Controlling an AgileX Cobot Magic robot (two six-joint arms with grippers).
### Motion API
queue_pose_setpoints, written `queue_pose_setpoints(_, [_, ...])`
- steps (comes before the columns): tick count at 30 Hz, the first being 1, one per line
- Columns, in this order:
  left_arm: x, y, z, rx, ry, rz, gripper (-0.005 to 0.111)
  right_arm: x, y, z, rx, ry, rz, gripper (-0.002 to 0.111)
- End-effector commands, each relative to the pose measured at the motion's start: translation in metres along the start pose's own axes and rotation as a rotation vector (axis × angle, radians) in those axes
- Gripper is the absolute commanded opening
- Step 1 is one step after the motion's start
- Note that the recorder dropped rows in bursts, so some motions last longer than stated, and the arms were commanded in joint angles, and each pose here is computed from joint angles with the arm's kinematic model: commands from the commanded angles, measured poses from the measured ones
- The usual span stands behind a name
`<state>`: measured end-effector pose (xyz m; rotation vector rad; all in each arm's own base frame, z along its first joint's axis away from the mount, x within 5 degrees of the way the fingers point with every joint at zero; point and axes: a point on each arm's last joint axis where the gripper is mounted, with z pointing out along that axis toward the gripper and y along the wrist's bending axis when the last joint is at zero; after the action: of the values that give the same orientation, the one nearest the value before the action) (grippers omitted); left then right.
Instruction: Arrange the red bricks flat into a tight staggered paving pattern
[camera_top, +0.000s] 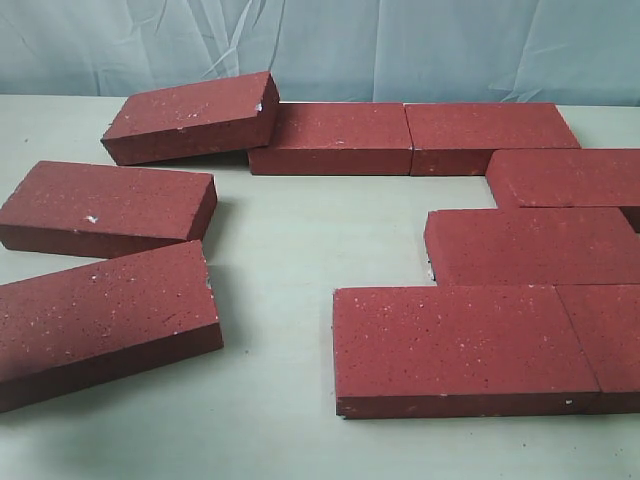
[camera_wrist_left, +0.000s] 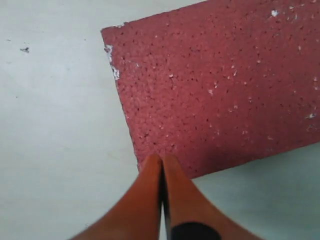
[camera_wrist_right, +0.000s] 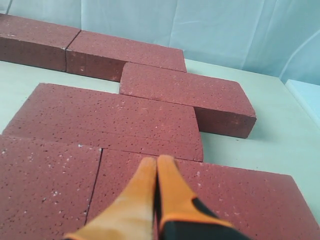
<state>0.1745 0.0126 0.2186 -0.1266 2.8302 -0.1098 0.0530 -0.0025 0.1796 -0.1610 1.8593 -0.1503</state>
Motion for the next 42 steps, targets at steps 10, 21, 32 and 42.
queue_pose_setpoints(10, [-0.029,0.010,0.008,-0.203,0.044,0.067,0.000,-0.001,0.000,0.000,0.004,-0.015,0.000,-0.001])
queue_pose_setpoints(21, [-0.035,0.033,0.041,-0.183,0.132,-0.066,0.000,-0.001,0.000,0.000,0.004,-0.015,0.000,-0.001])
queue_pose_setpoints(32, [-0.029,0.029,0.088,-0.073,0.334,-0.060,0.000,-0.001,0.000,0.000,0.005,-0.018,0.000,-0.001])
queue_pose_setpoints(42, [-0.026,0.015,0.098,0.099,0.394,-0.059,0.000,-0.001,0.000,0.000,0.005,-0.018,0.000,-0.001])
